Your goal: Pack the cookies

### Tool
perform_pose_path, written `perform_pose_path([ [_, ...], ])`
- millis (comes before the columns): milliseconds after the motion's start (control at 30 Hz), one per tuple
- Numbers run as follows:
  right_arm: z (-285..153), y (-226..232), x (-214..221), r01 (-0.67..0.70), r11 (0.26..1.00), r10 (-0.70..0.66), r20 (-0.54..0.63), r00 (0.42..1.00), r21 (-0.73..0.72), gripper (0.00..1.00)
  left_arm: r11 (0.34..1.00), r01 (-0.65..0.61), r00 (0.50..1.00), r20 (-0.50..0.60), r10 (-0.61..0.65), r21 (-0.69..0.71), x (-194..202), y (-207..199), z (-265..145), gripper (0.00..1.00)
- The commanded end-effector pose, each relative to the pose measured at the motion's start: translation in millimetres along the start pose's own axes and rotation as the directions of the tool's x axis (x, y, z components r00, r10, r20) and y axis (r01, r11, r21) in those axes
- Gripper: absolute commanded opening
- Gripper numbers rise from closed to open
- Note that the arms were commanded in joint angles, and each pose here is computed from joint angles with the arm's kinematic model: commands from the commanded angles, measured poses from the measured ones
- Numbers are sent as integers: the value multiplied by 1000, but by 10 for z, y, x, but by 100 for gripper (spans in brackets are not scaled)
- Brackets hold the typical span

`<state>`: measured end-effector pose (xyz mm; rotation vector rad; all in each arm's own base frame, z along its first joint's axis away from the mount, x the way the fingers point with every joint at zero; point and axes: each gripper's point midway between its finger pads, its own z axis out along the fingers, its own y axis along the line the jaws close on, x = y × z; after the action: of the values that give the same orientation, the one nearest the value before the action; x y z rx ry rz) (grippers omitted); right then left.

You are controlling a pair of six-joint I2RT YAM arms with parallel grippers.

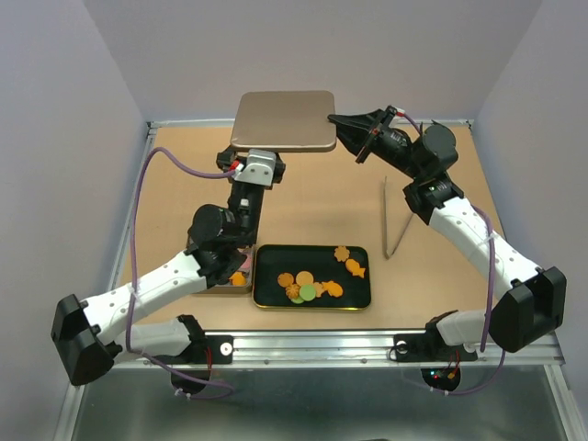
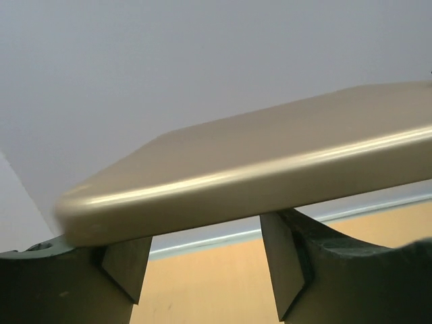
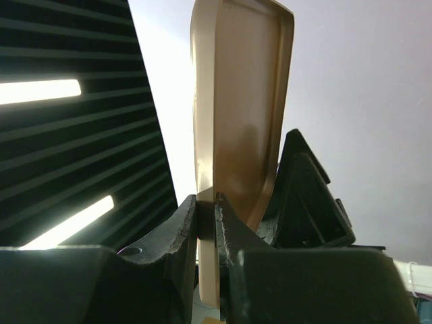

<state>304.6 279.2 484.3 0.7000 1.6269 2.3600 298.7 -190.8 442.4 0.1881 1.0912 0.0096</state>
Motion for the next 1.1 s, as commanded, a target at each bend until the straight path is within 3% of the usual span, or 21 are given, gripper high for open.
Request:
perform_pose_path([
  [0, -66, 214, 178, -145, 988, 142, -63, 988, -46, 1, 999, 48, 999, 5, -48, -4, -121, 208, -150, 73],
  [333, 41, 146, 64, -103, 993, 99, -58, 993, -55, 1, 992, 112, 989, -99, -106, 63, -85, 478, -566, 78],
  [600, 7, -221, -75, -40, 999, 40, -14, 999, -5, 0, 971, 228, 955, -210, -210, 64, -163, 807, -934, 78],
  [767, -1, -458, -114, 41, 999, -42, 10, 999, 25, 0, 941, 337, 906, -264, -329, -18, -211, 1054, -1123, 78],
  [967, 95, -1236, 117, 85, 989, -86, -2, 996, 120, 0, 930, 335, 835, -411, -366, -148, 34, 1197, -1324, 81],
  [1067, 156, -1545, 288, 113, 987, -111, -29, 993, 112, 0, 919, 366, 792, -469, -390, -146, 135, 1123, -1430, 88],
])
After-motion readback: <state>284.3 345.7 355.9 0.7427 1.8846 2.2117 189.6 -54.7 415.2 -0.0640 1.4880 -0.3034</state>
